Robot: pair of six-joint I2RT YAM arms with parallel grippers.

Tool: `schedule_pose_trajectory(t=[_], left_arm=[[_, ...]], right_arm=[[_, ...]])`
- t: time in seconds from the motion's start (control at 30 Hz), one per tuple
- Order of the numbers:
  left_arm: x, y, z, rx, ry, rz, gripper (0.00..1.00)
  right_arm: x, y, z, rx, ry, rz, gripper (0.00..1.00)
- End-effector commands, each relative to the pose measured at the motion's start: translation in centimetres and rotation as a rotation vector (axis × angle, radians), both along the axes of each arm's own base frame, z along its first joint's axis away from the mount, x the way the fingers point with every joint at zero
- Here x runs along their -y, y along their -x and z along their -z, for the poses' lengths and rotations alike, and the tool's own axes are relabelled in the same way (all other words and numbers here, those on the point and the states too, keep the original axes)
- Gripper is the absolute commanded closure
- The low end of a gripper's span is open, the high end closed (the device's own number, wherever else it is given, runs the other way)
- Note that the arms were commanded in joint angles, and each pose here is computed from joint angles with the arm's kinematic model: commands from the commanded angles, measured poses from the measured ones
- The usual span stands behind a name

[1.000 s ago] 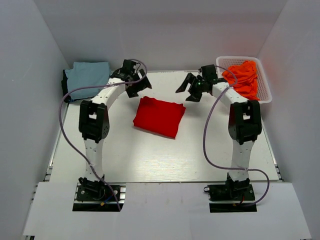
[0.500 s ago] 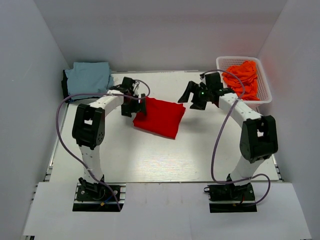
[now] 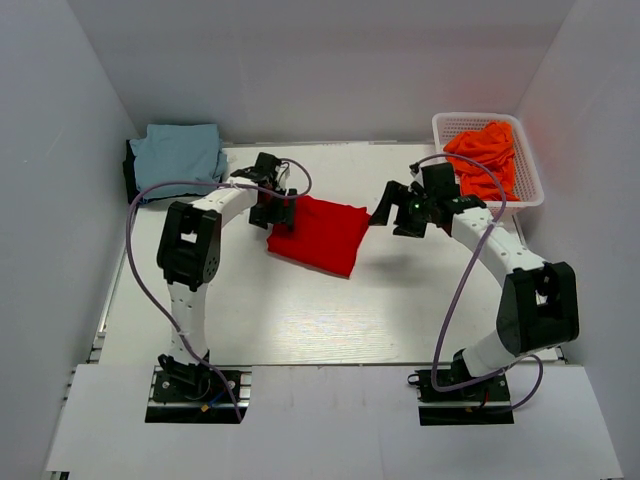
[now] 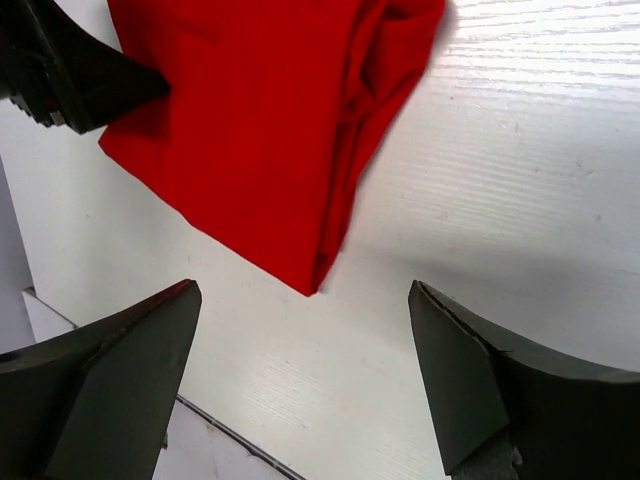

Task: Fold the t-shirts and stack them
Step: Fold the long partially folded tshirt into a neat square, then put the neatly folded tshirt into the bin with left arm

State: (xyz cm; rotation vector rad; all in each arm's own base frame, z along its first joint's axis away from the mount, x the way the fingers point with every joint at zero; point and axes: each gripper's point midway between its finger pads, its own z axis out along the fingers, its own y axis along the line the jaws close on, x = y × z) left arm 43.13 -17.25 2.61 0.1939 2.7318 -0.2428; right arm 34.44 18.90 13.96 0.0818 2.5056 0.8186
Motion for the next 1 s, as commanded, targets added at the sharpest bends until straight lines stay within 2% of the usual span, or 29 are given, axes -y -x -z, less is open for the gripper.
schedule_pose_trajectory(t=[0.0,0.1,0.13,0.27,0.33,0.37,0.4,0.47,0.57,0.73,0.83,0.97], left_arm=[[1.0,-1.1,-0.2,0.033,0.018,0.072,0.16],[1.4,-1.4,0.8,0.025,0.001,0.087,0.18],[1.5,-1.2,1.2,0.013,0.007,0.091,0.27],[3.1,0.7,3.2,-0.040,0.042,0.168,0.48],[3.9,1.0,3.2,-0.024,0.061,0.187,0.64],[4.1,1.6,3.5,-0.036,0.057,0.196,0.96],[4.3,1.6,3.5,-0.038,0.065,0.200,1.00],[4.3,0.9,2.0,0.014,0.068,0.196,1.00],[2.8,-1.4,-1.3,0.137,-0.008,0.116,1.00],[0.8,-4.7,-10.9,0.386,-0.040,0.142,1.00],[-1.1,-6.3,-15.0,0.489,-0.084,0.130,1.00],[-4.0,-7.5,-18.8,0.548,-0.118,0.114,1.00]], right_arm=[[0.9,0.4,-0.8,0.048,0.035,-0.008,0.10],[0.9,0.6,-0.5,0.047,0.033,-0.013,0.10],[0.8,0.6,-0.4,0.046,0.029,-0.015,0.10],[0.7,0.8,-0.3,0.049,0.018,-0.010,0.10],[0.9,0.9,-0.2,0.046,0.017,-0.003,0.10],[0.9,1.1,0.2,0.038,0.020,-0.002,0.10],[0.9,1.2,0.2,0.038,0.022,0.000,0.10],[1.2,1.1,-0.2,0.054,0.021,0.010,0.10],[1.4,1.6,0.1,0.054,0.030,0.016,0.10],[1.7,1.9,-0.2,0.074,0.047,0.003,0.10],[2.0,2.2,-0.1,0.068,0.055,0.002,0.10],[2.1,2.6,-0.8,0.075,0.054,0.001,0.10]])
